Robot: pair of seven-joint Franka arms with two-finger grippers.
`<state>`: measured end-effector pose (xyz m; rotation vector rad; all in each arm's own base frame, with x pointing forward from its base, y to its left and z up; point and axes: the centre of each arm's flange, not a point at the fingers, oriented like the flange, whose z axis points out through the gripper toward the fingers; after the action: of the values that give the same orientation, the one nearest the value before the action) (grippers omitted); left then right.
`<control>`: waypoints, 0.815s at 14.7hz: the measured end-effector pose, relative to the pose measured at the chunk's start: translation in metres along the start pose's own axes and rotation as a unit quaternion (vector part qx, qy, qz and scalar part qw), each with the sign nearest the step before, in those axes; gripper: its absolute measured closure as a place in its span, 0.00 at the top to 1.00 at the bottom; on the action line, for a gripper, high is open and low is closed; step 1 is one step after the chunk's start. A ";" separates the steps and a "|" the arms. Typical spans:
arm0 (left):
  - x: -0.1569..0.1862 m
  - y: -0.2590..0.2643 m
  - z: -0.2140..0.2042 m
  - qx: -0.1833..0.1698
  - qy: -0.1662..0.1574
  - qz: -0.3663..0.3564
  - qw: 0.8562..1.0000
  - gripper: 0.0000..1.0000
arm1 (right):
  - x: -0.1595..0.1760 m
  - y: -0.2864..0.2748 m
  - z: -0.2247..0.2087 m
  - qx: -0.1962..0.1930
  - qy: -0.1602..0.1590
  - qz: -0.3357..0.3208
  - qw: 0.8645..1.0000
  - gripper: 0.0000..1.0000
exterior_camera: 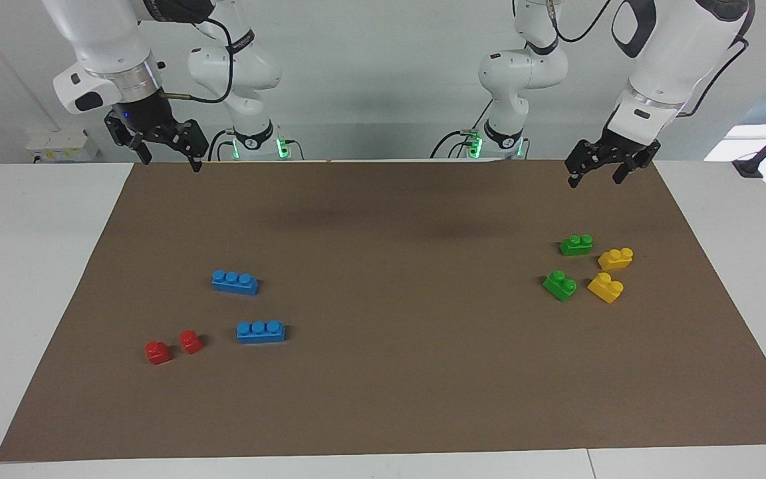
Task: Remove green block with left arm and hold with right
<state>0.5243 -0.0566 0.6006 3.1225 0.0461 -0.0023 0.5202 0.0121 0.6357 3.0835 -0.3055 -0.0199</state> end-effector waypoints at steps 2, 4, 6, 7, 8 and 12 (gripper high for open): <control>0.000 0.000 0.000 0.000 0.000 0.000 1.000 1.00 | 0.002 0.005 0.000 0.000 0.001 0.005 1.000 1.00; 0.000 0.000 0.000 0.000 0.000 0.000 1.000 1.00 | 0.002 0.007 0.001 0.000 0.001 -0.005 1.000 1.00; 0.000 0.000 0.000 0.000 0.000 0.000 1.000 1.00 | 0.003 0.008 0.001 0.000 0.001 -0.020 1.000 1.00; 0.000 0.000 0.000 0.000 0.001 0.000 1.000 1.00 | 0.003 0.009 0.001 0.000 0.001 -0.023 1.000 1.00; 0.000 0.000 -0.001 0.000 0.001 0.000 1.000 1.00 | 0.003 0.013 0.001 0.000 0.000 -0.024 1.000 1.00; 0.000 0.000 -0.001 0.000 0.001 0.000 1.000 1.00 | 0.007 0.032 0.002 0.001 -0.001 -0.024 1.000 1.00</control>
<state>0.5244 -0.0566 0.6013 3.1223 0.0460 0.0007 0.5207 -0.0203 0.6351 3.0920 -0.2312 -0.0238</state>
